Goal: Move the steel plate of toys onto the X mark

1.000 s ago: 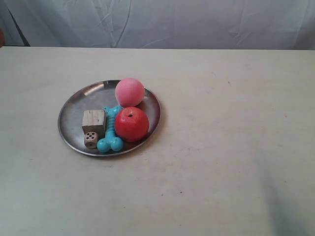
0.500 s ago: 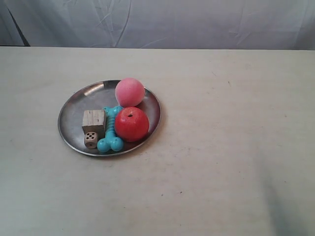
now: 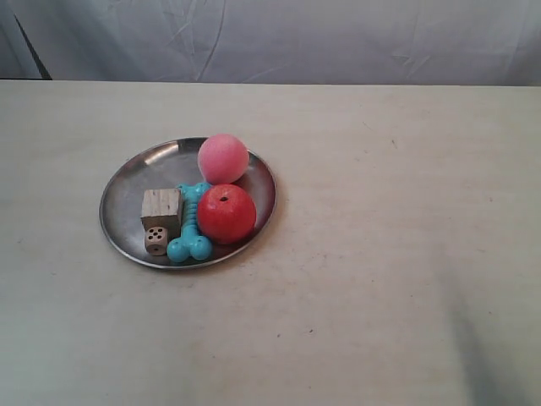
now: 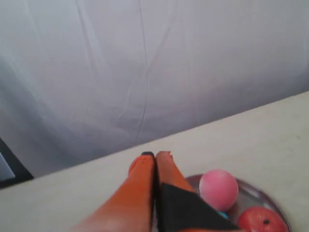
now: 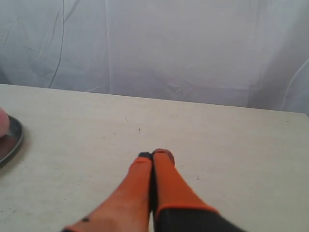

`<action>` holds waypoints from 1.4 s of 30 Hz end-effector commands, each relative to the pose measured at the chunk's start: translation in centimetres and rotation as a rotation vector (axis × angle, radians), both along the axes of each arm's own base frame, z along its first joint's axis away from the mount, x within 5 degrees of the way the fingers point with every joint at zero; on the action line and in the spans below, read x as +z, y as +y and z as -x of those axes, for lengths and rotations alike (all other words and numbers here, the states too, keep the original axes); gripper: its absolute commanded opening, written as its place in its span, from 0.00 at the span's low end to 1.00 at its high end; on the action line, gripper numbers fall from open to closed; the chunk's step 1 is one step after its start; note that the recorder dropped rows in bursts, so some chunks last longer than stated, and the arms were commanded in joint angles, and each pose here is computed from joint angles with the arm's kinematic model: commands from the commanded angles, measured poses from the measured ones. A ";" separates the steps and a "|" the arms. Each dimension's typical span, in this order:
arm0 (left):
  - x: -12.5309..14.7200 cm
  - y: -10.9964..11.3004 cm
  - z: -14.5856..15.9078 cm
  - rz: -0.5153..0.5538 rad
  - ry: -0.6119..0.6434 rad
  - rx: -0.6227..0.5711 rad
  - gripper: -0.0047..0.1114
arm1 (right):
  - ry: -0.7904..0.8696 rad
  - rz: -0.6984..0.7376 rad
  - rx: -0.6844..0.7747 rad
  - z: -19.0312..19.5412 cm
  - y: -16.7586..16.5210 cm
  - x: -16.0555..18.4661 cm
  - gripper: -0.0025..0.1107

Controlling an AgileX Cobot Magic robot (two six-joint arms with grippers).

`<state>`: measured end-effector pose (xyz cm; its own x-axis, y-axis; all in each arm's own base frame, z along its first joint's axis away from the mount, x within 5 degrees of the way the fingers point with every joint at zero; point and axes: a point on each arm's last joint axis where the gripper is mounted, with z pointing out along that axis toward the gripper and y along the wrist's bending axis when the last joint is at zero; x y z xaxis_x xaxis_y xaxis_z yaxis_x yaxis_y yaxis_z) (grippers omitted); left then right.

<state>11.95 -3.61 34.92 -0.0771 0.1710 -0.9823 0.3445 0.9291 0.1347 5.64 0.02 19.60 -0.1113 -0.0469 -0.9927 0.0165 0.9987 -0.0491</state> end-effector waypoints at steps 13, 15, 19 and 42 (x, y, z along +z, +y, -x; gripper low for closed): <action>-12.0 3.6 6.2 -0.159 -0.010 0.312 0.04 | -0.015 0.001 -0.006 0.0 0.0 0.1 0.02; -12.0 3.8 6.4 -0.180 -0.018 0.345 0.04 | -0.015 0.001 -0.006 0.0 0.0 0.1 0.02; -12.0 4.2 6.6 -0.231 -0.033 0.408 0.04 | -0.015 0.001 -0.006 0.0 0.0 0.1 0.02; -15.3 4.4 6.4 -0.242 0.071 0.426 0.04 | -0.011 -0.001 -0.004 0.0 0.0 0.0 0.02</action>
<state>5.65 0.78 19.70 -0.2599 0.3336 -0.9062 -0.0378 0.9342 0.3548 5.64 0.03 19.60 -0.1112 -0.0453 -0.9928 0.0163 0.9987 -0.0474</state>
